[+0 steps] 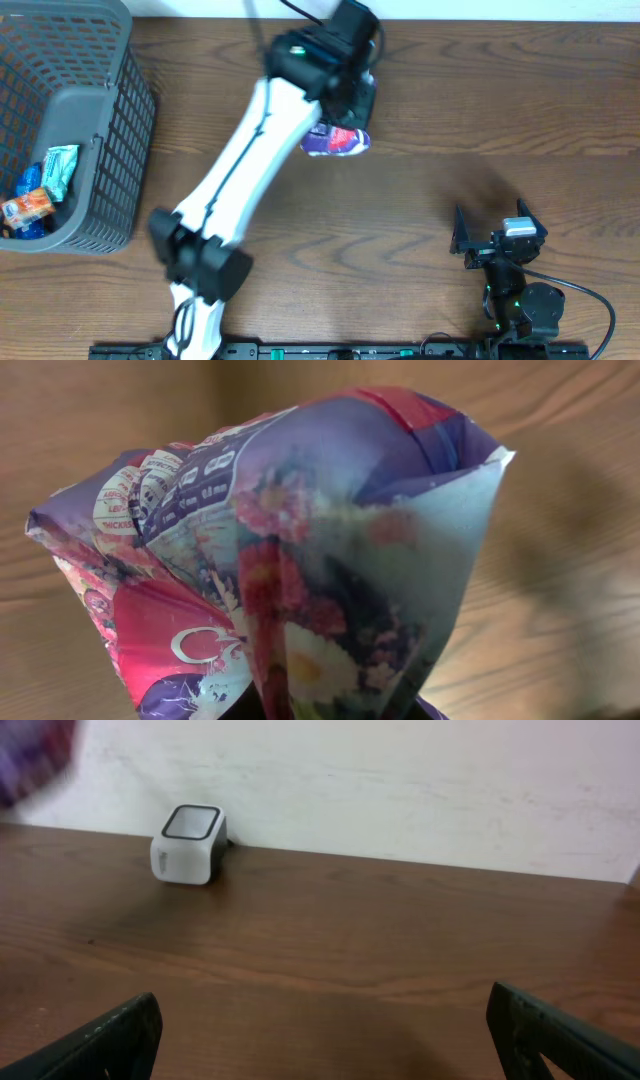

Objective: Scan the item barcode
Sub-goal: 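Carry the liners pack with the left gripper and drop it near the scanner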

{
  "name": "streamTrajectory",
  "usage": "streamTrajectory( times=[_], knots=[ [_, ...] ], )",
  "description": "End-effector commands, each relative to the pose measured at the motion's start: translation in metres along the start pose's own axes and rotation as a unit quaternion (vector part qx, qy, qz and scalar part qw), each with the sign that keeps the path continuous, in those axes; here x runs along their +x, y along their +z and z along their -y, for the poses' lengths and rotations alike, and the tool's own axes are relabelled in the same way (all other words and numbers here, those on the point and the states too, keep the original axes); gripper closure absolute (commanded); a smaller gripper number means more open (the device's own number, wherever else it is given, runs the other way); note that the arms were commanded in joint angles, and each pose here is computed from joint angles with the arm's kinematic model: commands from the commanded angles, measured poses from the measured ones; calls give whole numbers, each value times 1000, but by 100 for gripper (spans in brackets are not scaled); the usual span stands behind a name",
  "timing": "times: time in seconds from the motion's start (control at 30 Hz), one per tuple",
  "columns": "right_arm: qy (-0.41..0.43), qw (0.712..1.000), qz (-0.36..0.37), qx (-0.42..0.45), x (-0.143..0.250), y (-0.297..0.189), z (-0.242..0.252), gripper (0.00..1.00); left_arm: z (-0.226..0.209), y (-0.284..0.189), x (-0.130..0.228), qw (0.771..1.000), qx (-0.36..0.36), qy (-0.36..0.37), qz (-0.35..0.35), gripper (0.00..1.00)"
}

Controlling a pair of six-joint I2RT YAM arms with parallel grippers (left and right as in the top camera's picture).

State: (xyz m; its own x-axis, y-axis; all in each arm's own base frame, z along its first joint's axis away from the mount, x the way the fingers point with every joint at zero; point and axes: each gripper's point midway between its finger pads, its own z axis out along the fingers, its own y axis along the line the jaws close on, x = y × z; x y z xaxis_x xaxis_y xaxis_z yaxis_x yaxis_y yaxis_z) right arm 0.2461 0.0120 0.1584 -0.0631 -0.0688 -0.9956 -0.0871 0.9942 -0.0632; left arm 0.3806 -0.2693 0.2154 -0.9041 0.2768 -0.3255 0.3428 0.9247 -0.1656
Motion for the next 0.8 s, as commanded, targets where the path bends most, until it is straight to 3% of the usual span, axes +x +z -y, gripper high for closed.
streamTrajectory(
  times=[0.0,0.23,0.3,0.37,0.4,0.43,0.47,0.6,0.77],
  knots=[
    [-6,1000,0,-1,0,0,0,1,-2,46,8,999,-28,-1,-43,93],
    [-6,1000,0,-1,0,0,0,1,-5,109,6,996,-36,-36,-69,91],
    [-6,1000,0,-1,0,0,0,1,-1,114,7,996,-22,-38,-74,85],
    [-6,1000,0,-1,0,0,0,1,3,114,7,996,-11,-39,-74,68],
    [-6,1000,0,-1,0,0,0,1,4,111,6,997,-11,-38,-70,43],
    [-6,1000,0,-1,0,0,0,1,4,107,4,997,-10,-38,-66,28],
    [-6,1000,0,-1,0,0,0,1,4,102,2,997,-8,-37,-61,22],
    [-6,1000,0,-1,0,0,0,1,0,64,-14,999,3,-44,-17,21],
    [-6,1000,0,-1,0,0,0,1,-23,-31,-45,993,19,-68,92,21]
  ],
)
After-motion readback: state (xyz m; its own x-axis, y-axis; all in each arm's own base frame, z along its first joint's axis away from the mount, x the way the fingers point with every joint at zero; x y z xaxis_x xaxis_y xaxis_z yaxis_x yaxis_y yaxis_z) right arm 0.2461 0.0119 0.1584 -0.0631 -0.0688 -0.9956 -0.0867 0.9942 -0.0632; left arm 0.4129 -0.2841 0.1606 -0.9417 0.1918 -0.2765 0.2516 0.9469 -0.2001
